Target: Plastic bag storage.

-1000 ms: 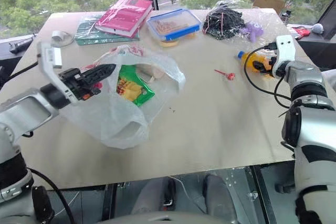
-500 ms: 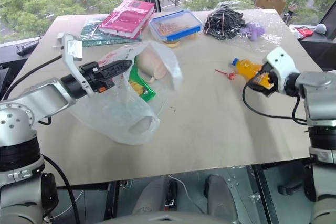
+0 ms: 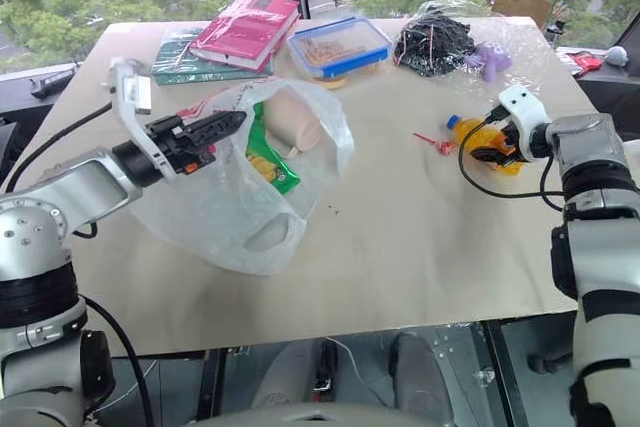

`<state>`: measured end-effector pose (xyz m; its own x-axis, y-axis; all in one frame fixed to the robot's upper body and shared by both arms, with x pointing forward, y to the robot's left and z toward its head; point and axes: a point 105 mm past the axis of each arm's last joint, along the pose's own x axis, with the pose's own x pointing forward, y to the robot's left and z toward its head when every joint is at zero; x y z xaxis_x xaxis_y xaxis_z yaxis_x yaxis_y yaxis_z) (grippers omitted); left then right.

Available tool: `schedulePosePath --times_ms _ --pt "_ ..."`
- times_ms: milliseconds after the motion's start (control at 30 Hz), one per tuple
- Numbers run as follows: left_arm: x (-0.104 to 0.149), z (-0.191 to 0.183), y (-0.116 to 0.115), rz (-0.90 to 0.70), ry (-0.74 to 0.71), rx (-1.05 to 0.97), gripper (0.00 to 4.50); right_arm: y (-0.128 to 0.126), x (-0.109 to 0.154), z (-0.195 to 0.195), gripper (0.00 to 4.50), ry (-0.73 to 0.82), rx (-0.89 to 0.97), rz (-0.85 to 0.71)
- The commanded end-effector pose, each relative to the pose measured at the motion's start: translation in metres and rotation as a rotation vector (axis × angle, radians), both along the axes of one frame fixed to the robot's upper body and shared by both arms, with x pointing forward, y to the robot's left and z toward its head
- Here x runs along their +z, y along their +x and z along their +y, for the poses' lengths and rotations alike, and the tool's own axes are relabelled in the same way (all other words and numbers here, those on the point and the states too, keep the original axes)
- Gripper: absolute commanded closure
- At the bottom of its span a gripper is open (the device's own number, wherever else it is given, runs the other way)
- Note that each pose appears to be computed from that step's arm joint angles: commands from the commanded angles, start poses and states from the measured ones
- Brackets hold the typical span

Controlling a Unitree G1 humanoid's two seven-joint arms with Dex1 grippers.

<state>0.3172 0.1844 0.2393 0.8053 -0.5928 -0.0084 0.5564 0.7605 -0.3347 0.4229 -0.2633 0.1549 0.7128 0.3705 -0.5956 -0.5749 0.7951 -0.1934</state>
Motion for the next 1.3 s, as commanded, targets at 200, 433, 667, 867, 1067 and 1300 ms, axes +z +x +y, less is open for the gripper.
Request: schedulePosePath --times_ms 200,433,667,867,1067,1300 --pt "0.013 -0.002 -0.005 -0.057 -0.006 0.005 4.50 -0.018 -0.039 -0.005 0.99 -0.029 0.042 0.154" --pt "0.018 -0.007 0.002 -0.061 -0.006 -0.028 4.50 -0.020 -0.029 -0.020 1.84 -0.053 0.036 0.071" --pt "0.021 -0.014 0.014 -0.062 -0.009 -0.070 4.50 -0.034 -0.061 -0.023 0.54 -0.151 0.063 0.190" --pt "0.021 -0.016 0.016 -0.066 -0.008 -0.083 4.50 -0.029 -0.078 -0.015 0.05 -0.212 0.036 0.217" --pt "0.020 -0.013 0.013 -0.072 -0.007 -0.070 4.50 -0.019 -0.058 -0.011 1.20 -0.142 0.024 0.117" --pt "0.023 -0.012 0.015 -0.073 0.007 -0.080 4.50 -0.026 -0.002 0.013 1.21 -0.011 0.146 -0.067"
